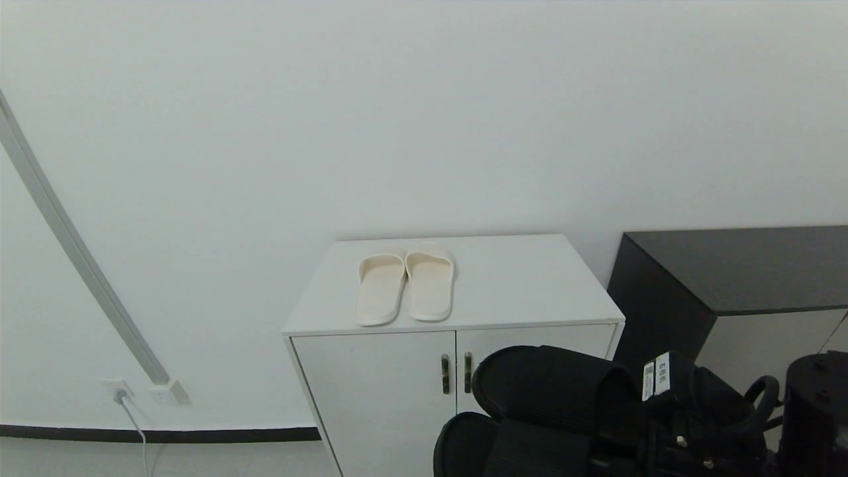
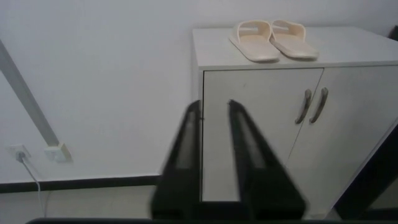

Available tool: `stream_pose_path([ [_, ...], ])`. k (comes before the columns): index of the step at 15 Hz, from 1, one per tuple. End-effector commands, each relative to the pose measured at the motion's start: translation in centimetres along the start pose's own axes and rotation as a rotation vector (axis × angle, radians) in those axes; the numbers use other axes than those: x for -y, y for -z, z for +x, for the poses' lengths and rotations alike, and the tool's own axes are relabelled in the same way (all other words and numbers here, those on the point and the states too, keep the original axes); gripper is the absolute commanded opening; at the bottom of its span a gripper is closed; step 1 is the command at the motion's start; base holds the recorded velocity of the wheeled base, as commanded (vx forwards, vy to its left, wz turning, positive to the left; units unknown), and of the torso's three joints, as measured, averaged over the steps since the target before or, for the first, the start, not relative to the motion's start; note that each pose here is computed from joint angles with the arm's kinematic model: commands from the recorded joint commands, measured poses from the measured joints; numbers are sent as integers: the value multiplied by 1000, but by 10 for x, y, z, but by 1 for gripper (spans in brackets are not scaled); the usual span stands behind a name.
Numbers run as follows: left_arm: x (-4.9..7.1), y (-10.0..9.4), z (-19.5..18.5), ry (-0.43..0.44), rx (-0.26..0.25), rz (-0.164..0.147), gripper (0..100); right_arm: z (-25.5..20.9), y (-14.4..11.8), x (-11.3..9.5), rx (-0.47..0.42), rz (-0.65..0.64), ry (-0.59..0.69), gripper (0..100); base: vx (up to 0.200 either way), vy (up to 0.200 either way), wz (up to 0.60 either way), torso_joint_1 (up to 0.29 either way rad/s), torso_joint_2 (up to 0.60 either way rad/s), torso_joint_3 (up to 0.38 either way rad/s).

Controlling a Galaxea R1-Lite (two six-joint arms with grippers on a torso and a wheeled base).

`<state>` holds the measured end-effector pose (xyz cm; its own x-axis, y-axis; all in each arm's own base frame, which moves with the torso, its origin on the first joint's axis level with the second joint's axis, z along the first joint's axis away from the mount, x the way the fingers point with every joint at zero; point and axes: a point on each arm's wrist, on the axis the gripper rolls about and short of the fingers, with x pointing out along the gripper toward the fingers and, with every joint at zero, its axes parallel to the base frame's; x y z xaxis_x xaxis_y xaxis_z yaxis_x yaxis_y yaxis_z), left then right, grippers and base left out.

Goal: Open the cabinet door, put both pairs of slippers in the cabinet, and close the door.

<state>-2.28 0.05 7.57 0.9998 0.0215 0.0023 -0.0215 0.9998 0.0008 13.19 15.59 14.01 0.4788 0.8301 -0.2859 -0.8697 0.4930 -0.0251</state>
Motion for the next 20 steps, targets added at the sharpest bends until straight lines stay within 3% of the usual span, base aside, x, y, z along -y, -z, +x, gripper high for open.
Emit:
stream_pose_path([
  [1,0,0,0,-3,1,-2,100,1,2,0,-9,1,-2,0,0,0,0,-159,359,203],
  [20,0,0,0,-3,1,-1,100,1,6,-2,-26,-1,-9,0,0,0,0,-193,496,296],
])
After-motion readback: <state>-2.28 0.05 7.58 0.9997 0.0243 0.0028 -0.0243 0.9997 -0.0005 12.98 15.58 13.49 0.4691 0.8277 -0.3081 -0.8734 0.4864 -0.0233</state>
